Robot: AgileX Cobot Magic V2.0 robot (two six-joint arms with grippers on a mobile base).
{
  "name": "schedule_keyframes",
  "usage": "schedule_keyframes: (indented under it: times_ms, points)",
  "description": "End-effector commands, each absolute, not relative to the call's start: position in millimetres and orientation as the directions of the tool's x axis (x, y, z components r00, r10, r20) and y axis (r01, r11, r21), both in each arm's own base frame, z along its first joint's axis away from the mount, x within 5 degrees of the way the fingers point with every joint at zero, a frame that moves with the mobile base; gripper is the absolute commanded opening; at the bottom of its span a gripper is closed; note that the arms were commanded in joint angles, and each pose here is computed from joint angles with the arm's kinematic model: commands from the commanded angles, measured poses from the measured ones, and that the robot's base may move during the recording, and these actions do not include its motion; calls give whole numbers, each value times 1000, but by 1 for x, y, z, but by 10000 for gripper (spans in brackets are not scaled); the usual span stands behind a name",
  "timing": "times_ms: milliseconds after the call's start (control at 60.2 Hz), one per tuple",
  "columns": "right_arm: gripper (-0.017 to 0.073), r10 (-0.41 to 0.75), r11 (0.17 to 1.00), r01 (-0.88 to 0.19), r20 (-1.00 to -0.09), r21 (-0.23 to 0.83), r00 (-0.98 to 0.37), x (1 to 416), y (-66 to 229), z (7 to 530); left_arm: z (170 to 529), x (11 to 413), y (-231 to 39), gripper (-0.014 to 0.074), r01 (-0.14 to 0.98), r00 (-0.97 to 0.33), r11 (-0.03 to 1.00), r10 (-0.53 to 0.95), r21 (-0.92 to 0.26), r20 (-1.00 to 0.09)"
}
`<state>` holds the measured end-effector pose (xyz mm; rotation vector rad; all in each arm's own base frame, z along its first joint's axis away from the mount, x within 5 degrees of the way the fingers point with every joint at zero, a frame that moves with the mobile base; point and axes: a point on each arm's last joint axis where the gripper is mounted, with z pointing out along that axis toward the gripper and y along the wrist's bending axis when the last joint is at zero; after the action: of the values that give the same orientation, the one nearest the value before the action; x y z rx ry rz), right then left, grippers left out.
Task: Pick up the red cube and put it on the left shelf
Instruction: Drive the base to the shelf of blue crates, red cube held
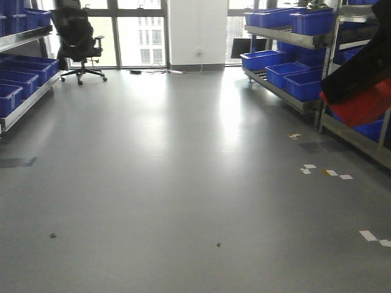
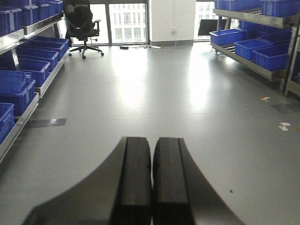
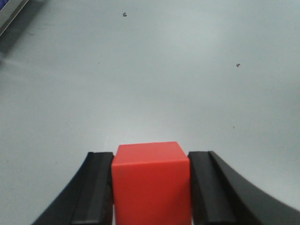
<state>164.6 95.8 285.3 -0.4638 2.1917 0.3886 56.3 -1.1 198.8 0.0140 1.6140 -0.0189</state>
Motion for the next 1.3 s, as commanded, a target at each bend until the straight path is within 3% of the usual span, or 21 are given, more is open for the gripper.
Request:
schedule_keyframes:
  times_ms: [0,1279]
  points:
    - [55,-153,879,-464,-854,112,-497,167,97,302,200,56,-1,101,24,36,1000,-16,-15,-999]
    - [55,-152,879,-464,-855,112,-496,167,97,302,200,56,-1,101,24,36,1000,-16,-15,-999]
